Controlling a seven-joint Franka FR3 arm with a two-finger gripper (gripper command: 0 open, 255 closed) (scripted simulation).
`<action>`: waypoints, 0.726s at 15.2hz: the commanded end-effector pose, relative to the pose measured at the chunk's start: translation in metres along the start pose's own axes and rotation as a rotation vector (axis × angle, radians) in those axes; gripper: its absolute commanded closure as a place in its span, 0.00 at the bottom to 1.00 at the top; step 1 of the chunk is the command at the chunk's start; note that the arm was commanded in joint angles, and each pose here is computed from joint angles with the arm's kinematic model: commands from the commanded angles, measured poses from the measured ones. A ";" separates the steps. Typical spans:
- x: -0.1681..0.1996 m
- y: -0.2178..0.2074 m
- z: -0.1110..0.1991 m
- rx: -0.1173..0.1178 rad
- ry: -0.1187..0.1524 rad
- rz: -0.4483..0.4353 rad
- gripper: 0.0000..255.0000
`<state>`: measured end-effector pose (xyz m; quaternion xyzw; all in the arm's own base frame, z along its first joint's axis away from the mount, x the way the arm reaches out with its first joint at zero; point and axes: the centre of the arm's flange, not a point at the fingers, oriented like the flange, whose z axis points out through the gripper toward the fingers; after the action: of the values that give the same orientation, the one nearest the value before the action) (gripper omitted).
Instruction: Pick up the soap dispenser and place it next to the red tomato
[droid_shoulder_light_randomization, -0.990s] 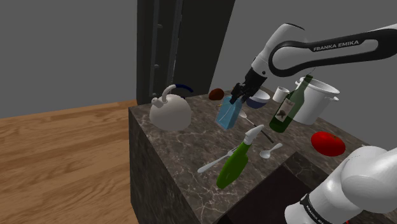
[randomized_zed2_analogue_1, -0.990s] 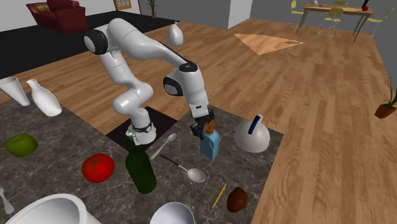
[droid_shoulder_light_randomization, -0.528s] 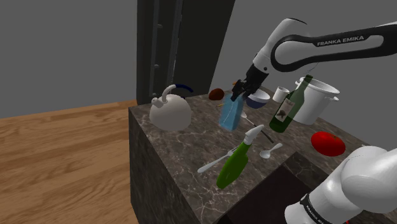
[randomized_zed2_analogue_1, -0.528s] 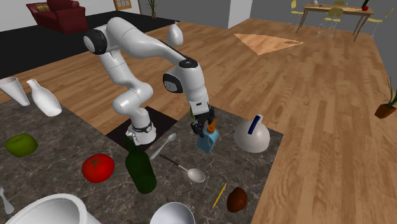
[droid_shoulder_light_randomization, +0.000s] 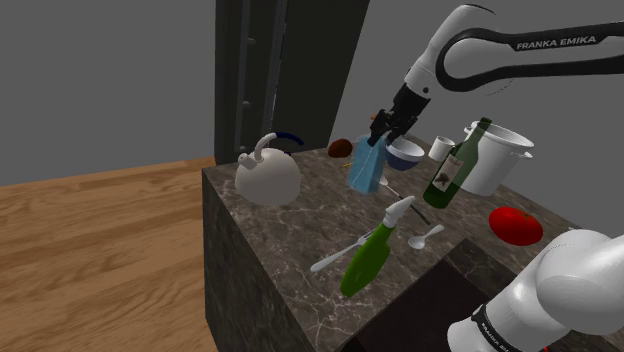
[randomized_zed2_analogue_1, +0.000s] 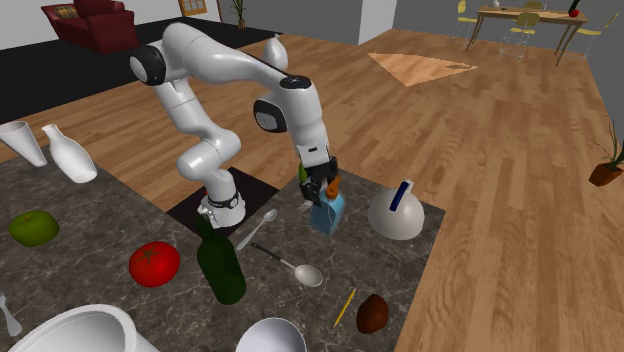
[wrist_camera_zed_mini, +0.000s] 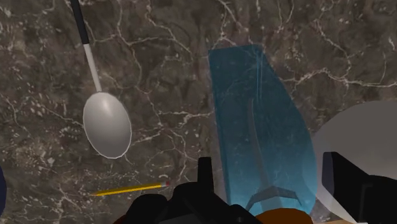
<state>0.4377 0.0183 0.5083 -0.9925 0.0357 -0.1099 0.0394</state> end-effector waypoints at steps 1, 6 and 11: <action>0.002 -0.001 -0.012 0.000 0.000 0.000 1.00; 0.007 -0.003 -0.037 0.000 0.000 0.000 1.00; 0.013 -0.005 -0.063 0.000 0.000 0.000 1.00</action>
<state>0.4370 0.0188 0.5672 -0.9925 0.0357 -0.1098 0.0395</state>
